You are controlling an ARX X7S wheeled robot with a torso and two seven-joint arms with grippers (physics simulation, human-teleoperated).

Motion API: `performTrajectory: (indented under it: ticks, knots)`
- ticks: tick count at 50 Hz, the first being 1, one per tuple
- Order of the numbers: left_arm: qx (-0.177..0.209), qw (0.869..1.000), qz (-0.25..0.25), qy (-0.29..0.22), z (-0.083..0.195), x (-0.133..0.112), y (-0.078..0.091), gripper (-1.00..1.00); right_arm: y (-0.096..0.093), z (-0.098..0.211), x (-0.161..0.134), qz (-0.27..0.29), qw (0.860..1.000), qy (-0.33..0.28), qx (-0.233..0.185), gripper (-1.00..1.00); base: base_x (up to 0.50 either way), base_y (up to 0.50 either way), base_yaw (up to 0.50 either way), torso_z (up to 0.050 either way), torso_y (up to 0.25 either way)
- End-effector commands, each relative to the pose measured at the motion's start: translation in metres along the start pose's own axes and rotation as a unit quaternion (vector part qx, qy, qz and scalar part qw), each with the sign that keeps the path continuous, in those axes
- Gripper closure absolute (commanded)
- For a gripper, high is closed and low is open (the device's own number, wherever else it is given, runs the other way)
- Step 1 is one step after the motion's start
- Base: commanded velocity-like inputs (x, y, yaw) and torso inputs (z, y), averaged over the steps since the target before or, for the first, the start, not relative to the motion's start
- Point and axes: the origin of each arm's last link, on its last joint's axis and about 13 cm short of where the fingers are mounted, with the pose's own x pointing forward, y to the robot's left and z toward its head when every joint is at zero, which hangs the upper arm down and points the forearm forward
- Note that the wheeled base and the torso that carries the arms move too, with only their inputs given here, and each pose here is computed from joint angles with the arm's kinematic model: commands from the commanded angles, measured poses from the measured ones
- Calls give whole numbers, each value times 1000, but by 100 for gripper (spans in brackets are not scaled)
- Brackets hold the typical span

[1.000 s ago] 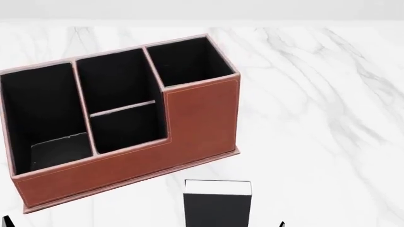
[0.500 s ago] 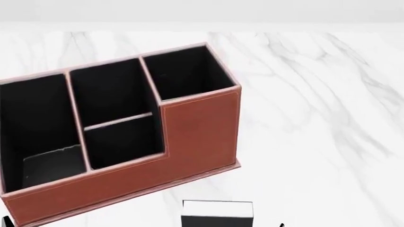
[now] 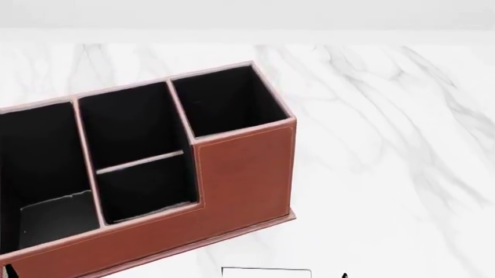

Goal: Pick up the book and place it in the back compartment of the caddy.

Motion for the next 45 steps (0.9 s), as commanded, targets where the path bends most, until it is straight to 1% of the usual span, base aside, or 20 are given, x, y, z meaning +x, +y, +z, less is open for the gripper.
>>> performTrajectory:
  ticks: [1,15,27,30,39,45]
  knots:
    - [0,1000,0,0,0,0,0,-100,0,0,0,0,1000,0,-1,-100,102,0,0,0,0]
    - [0,1000,1,1,0,0,0,-100,0,-2,0,-2,1000,3,1,-100,99,0,0,0,0]
    - [0,1000,1,0,0,0,0,-100,0,-1,0,-5,1000,-4,0,-100,3,0,0,0,0]
    - [1,1000,1,0,0,0,0,-100,0,-2,0,-5,1000,-5,-14,-100,0,0,0,0,0]
    - [0,1000,2,0,0,0,0,-100,1,-1,0,-4,1000,-2,-29,-100,0,0,0,0,0]
    - [1,1000,2,1,0,0,0,-100,1,-2,0,-5,1000,-2,-28,-100,0,0,0,0,0]
